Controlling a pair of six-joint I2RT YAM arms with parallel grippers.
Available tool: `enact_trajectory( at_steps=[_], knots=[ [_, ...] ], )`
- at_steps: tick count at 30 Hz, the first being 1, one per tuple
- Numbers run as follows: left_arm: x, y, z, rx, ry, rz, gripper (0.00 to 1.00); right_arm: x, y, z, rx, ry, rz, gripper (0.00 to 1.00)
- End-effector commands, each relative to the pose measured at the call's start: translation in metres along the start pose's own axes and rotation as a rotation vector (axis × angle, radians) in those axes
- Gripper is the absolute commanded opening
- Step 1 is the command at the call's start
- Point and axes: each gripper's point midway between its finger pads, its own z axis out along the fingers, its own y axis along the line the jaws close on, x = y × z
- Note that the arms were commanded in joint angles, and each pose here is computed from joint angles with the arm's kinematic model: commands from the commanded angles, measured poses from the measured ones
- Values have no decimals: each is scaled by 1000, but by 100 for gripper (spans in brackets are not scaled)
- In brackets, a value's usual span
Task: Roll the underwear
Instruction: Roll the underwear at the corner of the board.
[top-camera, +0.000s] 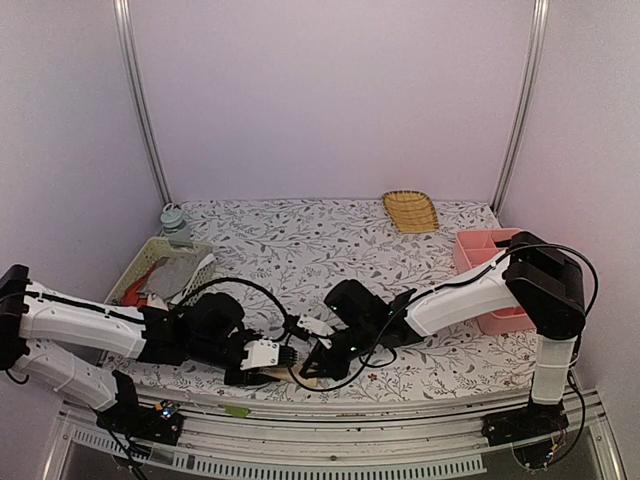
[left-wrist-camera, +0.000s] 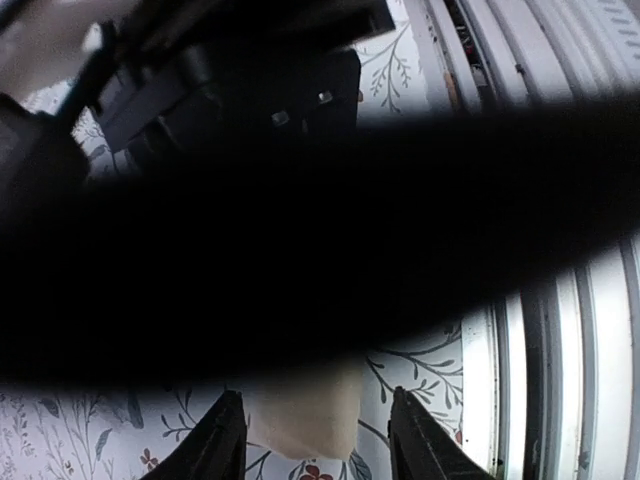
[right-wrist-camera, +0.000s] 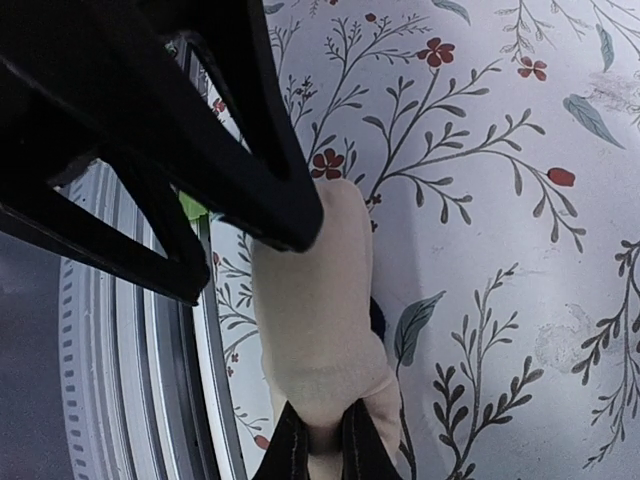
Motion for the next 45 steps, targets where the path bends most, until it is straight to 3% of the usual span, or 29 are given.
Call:
enact_trajectory(
  at_steps=[1, 8, 13, 20, 23, 25, 29, 37, 45],
  knots=[
    [-12, 5, 16, -8, 7, 67, 47, 61, -11, 14, 30, 187, 95, 0],
    [2, 2, 34, 16, 67, 84, 40, 57, -11, 12, 36, 179, 74, 0],
    [13, -5, 38, 47, 106, 83, 27, 50, -10, 9, 34, 162, 51, 0],
    [33, -16, 46, 104, 203, 34, 16, 24, -11, -7, 94, 78, -15, 0],
    [41, -20, 50, 132, 245, 16, 9, 7, -16, -20, 156, 31, -68, 11],
    [44, -23, 53, 154, 269, -1, 6, -6, -19, -36, 217, -11, -95, 25],
    [50, -33, 58, 225, 314, -40, 2, -26, -13, -87, 331, -155, -105, 36],
    [50, -46, 58, 350, 339, -130, 0, 4, -12, -129, 460, -182, -104, 40],
    [42, -47, 58, 493, 346, -260, 0, 24, 29, -97, 450, -100, -269, 39]
  ],
)
